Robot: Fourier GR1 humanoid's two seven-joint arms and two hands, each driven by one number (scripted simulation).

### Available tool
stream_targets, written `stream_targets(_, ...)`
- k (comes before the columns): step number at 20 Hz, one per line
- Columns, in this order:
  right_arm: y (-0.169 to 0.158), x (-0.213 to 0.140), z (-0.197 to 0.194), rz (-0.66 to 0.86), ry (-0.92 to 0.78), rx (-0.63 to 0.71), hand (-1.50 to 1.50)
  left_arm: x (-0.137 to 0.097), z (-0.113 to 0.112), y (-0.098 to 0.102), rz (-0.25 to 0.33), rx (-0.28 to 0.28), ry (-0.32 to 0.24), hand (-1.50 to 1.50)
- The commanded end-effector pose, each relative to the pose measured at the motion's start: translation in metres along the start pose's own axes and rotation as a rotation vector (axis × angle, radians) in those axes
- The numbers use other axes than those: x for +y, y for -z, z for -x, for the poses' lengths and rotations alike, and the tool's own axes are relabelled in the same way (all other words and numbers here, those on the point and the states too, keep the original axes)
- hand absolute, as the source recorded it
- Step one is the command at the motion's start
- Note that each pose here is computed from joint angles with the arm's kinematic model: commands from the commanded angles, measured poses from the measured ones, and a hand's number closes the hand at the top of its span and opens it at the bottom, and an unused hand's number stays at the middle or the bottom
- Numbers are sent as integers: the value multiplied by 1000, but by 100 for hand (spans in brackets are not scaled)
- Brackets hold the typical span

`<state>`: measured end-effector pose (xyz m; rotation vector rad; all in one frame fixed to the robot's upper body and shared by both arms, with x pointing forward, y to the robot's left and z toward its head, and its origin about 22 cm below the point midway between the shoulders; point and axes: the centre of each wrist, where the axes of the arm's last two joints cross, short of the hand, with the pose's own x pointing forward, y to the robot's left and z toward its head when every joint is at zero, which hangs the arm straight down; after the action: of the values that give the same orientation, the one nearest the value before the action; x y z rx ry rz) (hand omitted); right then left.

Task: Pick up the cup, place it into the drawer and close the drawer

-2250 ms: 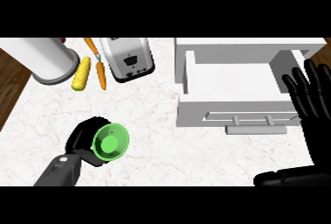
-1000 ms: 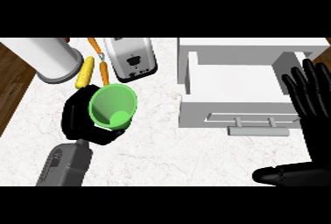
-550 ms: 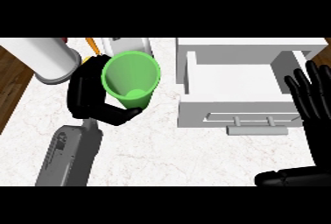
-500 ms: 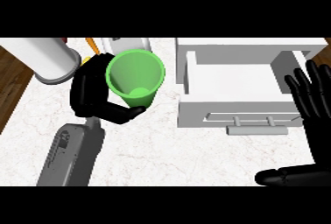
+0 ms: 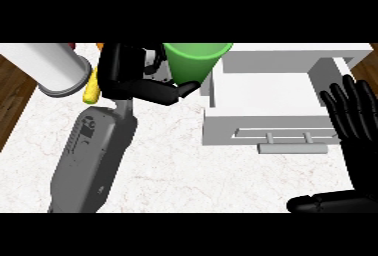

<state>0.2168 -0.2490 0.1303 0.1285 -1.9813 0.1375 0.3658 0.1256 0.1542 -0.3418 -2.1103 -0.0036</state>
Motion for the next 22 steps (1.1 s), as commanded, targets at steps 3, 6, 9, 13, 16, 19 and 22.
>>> stream_targets(3, 17, -14, 2, -3, 5, 12, -150, -26, 4, 24, 30, 43, 28, 150)
stream_targets(6, 8, 14, -9, 3, -12, -16, -150, -38, 4, 35, 42, 53, 41, 150)
stream_targets(9, 13, -1, -15, -2, 2, -16, -150, -46, 11, 53, 38, 80, 91, 150)
stream_targets(13, 9, -11, -16, -7, -25, -9, -150, -62, 21, 57, 15, 118, 84, 150)
stream_targets(16, 17, -4, 0, -21, 18, -5, -150, -71, 31, 69, -12, 133, 98, 150)
stream_targets(19, 18, 1, -14, -39, 8, -3, -150, -87, 35, 66, 15, 145, 120, 150)
stream_targets(22, 11, -1, 2, -3, 12, -2, -150, -82, 43, 68, 2, 149, 136, 150)
